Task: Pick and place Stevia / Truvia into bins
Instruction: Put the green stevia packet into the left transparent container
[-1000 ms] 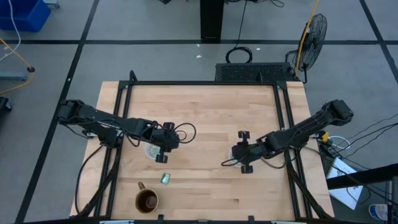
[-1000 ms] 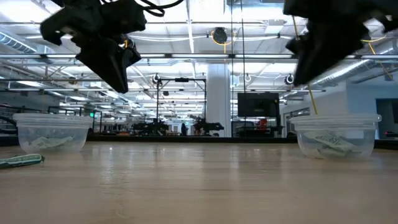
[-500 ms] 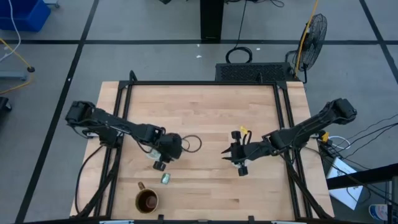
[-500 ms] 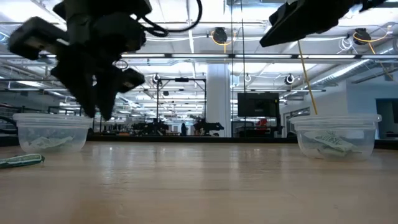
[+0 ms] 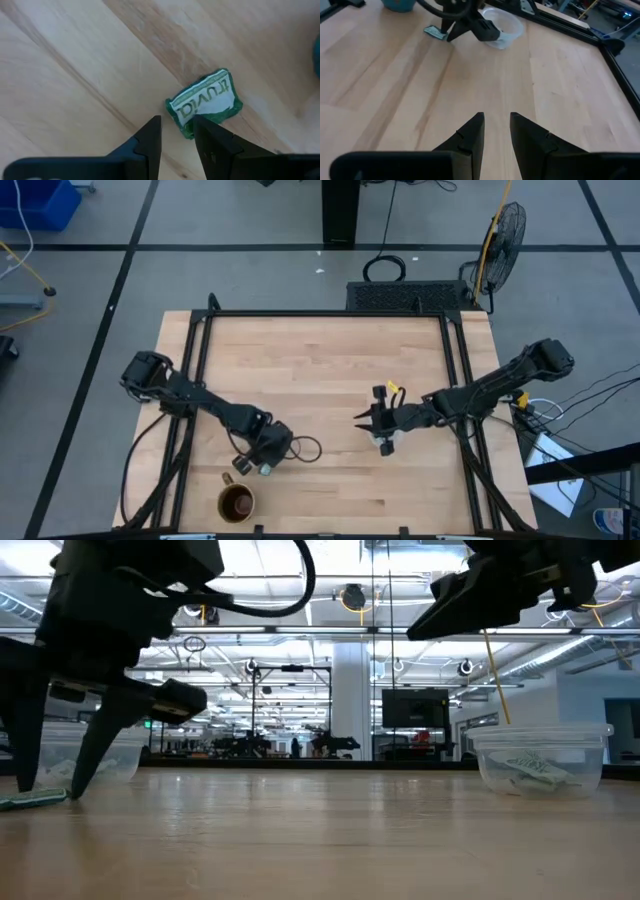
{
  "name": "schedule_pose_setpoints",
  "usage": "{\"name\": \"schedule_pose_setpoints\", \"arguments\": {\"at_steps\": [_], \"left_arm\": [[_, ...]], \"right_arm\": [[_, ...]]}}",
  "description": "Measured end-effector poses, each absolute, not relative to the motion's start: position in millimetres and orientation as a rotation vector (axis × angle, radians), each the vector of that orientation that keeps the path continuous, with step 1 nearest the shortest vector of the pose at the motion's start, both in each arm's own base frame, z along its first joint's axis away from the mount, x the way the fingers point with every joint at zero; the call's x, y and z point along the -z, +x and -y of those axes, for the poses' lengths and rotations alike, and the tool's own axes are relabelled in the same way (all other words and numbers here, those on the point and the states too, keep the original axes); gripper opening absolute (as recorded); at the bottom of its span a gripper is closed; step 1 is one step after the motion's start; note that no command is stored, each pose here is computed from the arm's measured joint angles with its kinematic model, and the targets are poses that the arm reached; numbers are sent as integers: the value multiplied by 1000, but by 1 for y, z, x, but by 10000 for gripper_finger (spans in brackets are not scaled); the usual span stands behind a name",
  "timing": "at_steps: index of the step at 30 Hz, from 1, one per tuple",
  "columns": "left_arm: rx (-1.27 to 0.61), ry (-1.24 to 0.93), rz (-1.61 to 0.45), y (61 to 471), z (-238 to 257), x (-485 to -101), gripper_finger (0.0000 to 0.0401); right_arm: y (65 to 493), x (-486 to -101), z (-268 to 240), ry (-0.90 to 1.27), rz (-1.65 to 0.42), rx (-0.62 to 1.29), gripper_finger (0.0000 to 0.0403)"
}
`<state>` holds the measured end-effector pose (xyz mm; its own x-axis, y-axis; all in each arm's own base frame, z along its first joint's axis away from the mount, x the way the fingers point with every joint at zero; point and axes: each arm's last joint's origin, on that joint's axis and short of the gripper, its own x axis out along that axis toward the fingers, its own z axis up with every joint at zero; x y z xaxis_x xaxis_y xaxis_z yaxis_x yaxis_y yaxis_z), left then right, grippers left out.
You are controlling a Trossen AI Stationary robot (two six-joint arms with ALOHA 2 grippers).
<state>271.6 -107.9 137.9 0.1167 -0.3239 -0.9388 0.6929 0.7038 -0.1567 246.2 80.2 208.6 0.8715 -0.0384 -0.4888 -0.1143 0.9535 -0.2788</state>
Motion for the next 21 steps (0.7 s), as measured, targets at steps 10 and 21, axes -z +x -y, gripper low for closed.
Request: {"name": "schedule_pose_setpoints", "arguments": {"at_steps": [10,21], "left_arm": [[739,440,-1245,271,110,-137,94],[413,528,-1151,290,84,-155,10]], "right_arm": [[247,-209,-77,-314,-512,-30,89],[249,-212,-77,-398,-478,-52,89]]}}
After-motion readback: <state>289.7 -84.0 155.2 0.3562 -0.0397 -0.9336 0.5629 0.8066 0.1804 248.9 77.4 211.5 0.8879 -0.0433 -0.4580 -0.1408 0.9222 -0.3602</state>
